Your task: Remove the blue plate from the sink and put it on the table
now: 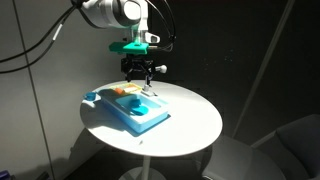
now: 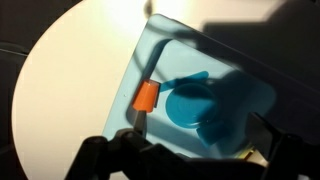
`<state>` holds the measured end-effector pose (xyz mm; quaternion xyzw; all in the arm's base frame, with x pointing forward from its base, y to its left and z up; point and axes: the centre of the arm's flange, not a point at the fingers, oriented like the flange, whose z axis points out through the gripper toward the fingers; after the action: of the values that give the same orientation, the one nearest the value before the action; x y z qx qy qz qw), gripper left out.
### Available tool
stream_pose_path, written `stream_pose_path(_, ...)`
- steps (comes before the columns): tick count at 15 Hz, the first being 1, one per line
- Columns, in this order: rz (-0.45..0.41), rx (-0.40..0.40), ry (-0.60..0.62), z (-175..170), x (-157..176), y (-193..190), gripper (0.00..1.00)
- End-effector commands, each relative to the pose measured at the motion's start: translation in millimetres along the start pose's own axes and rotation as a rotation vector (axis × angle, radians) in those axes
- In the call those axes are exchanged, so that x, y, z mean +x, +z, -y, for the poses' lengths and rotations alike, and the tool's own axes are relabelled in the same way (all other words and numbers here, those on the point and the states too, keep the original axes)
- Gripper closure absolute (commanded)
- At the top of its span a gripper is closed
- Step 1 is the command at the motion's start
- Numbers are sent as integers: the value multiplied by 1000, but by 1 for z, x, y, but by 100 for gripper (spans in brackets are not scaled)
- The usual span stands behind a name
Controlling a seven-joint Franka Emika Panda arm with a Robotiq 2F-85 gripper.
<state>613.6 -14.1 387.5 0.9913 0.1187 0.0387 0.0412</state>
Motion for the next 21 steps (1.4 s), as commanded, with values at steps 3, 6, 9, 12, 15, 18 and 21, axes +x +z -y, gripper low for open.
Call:
stream_pose_path(3, 0, 0, 0, 0, 0, 0, 0)
stream_pose_path(6, -3, 13, -19, -1, 9, 6, 0)
stream_pose_path(9, -7, 28, -46, 4, 25, 24, 0)
stream_pose_path(12, -11, 33, -88, 15, 41, 47, 0)
stream_pose_path(15, -11, 41, -126, 25, 56, 74, 0)
stream_pose_path(18, -2, 48, -150, 35, 65, 99, 0)
stream_pose_path(21, 12, 57, -167, 41, 69, 119, 0)
